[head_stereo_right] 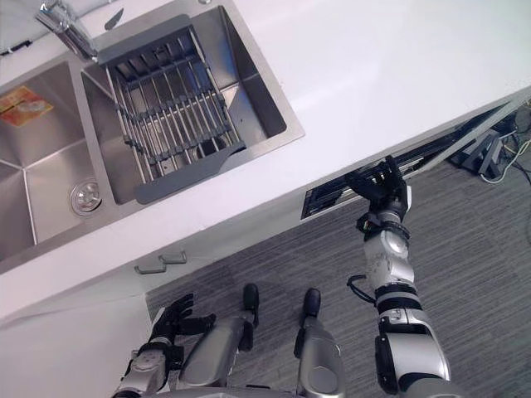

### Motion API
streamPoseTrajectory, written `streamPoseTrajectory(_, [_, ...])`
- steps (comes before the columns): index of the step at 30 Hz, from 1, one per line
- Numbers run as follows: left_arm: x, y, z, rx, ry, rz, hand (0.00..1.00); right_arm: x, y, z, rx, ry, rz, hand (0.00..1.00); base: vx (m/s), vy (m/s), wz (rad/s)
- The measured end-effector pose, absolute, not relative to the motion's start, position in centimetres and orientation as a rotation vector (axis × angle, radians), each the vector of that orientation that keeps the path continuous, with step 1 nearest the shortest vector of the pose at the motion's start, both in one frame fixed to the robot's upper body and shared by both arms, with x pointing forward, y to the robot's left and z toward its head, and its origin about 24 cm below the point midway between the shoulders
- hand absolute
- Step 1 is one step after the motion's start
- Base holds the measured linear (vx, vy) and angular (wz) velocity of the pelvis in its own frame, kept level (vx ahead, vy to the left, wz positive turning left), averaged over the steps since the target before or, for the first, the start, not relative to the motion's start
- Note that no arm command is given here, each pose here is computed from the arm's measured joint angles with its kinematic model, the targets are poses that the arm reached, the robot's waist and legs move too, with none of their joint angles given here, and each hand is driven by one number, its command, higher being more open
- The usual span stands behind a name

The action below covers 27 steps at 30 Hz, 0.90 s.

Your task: Walk over to the sink, pick up the cup, carry it to the dishwasher, place the cup inside the dishwasher, then close the dishwasher door

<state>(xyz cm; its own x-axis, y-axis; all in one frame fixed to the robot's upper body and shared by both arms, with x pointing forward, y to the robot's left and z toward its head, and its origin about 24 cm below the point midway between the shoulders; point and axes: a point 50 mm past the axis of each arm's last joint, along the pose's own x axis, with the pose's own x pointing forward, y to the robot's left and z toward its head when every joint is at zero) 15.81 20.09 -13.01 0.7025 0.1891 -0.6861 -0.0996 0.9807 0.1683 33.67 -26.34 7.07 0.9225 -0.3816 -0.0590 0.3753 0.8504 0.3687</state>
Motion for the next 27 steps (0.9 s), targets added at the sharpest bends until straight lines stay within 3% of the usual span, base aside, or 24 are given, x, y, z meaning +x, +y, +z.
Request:
streamPoseTrajectory(15, [16.3, 20.1, -12.8, 0.135, 0.759, 0.153, 0.90, 33.4, -24.2, 5.8, 0.148, 0.040, -0.281, 0.90, 0.00, 0.001, 0.01])
streamPoseTrajectory(27, [15.3, 20.7, -13.3, 0.209, 0.819, 0.130, 0.90, 22.7, -20.7, -1.9, -0.084, 0.213, -0.143, 0.90, 0.04, 0.007, 0.16])
